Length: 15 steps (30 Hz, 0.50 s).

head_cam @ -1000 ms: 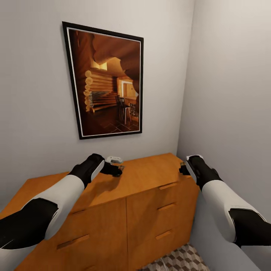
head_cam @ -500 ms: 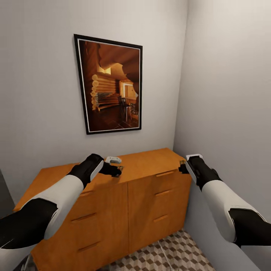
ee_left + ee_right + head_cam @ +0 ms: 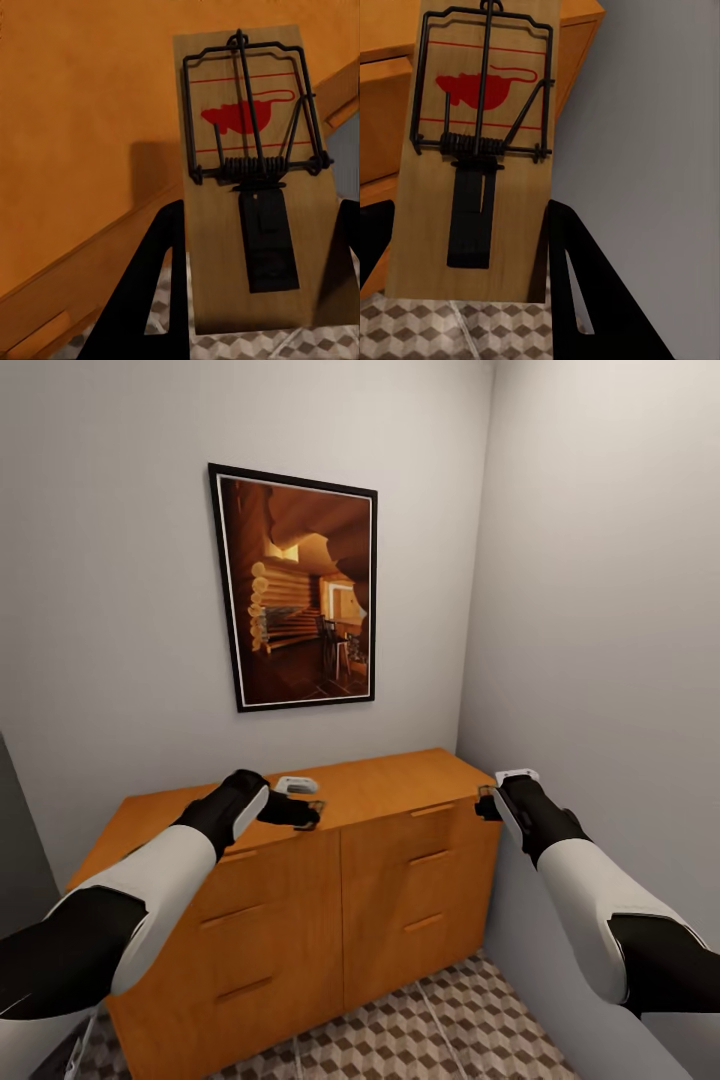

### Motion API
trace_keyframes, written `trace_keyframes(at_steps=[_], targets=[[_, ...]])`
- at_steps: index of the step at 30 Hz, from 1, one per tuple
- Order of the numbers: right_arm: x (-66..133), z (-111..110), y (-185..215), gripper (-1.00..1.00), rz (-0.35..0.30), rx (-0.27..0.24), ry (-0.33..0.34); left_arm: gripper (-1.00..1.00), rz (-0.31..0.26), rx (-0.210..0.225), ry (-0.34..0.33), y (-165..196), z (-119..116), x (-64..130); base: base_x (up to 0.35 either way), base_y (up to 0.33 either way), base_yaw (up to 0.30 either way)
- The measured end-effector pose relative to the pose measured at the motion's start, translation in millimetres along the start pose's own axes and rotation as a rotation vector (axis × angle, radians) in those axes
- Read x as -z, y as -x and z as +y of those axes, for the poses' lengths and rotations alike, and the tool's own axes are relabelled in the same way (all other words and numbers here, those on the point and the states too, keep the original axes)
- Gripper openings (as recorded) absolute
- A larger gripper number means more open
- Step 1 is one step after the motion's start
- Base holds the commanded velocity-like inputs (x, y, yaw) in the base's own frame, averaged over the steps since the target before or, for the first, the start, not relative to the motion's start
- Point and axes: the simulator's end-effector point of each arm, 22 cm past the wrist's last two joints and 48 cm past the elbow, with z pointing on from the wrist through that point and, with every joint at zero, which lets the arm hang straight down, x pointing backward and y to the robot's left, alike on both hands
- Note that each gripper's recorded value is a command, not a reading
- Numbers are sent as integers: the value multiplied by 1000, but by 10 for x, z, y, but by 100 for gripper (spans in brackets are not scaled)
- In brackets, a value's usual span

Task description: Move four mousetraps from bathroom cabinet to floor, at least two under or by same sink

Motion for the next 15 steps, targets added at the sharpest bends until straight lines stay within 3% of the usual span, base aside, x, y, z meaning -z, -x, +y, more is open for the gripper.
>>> trace_keyframes(at_steps=[5, 15], targets=[[0, 2, 27, -100, -12, -1, 0, -100, -4, 28, -13, 1, 24, 8, -4, 0, 0], [-62, 119, 14, -100, -47, 2, 20, -100, -1, 40, -17, -16, 33, 3, 0, 0, 0]])
